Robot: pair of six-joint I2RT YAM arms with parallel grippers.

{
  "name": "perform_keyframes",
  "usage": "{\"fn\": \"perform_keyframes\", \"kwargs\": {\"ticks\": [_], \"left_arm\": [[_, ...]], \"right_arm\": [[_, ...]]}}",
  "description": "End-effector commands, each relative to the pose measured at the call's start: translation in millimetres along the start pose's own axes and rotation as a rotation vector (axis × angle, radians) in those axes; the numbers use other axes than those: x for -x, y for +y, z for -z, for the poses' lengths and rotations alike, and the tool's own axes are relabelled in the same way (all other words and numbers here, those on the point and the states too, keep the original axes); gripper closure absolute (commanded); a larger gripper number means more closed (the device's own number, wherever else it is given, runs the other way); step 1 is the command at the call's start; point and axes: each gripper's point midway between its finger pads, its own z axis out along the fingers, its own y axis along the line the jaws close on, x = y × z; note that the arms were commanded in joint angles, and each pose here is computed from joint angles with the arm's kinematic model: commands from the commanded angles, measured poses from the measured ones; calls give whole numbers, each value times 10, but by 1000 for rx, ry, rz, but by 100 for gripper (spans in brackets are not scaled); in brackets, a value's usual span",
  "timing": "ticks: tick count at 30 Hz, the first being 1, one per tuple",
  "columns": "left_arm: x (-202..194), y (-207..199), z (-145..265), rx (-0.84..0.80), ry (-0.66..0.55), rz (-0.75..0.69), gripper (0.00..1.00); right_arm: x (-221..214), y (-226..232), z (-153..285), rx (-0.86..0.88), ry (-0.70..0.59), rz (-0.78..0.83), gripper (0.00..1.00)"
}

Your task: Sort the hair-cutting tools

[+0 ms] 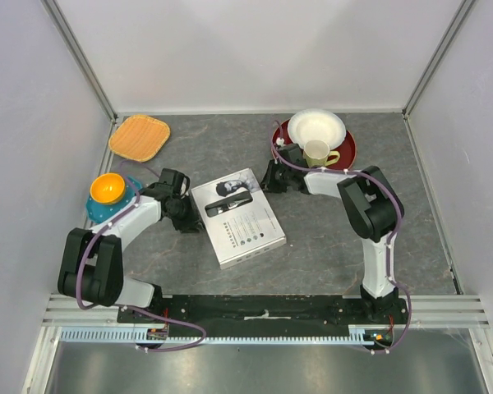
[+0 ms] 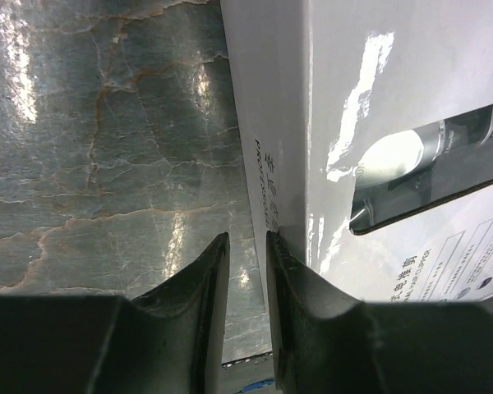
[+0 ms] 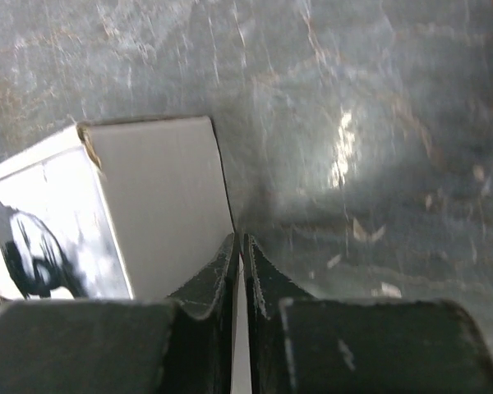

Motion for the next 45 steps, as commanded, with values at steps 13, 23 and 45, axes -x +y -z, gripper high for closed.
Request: {"fn": "perform_keyframes", "kwargs": {"ticks": [13,23,45], "left_arm": [[148,97,324,67,-142,22,63],[-490,22,215,-76,15,71,65],[-901,-218,-21,-148,134,58,77]], "right_arm": [[93,-58,1067,-299,-137,51,68],[-693,-300,1489,-255,-17,-4,68],[-1524,-89,1190,-100,199,-34,74]]}}
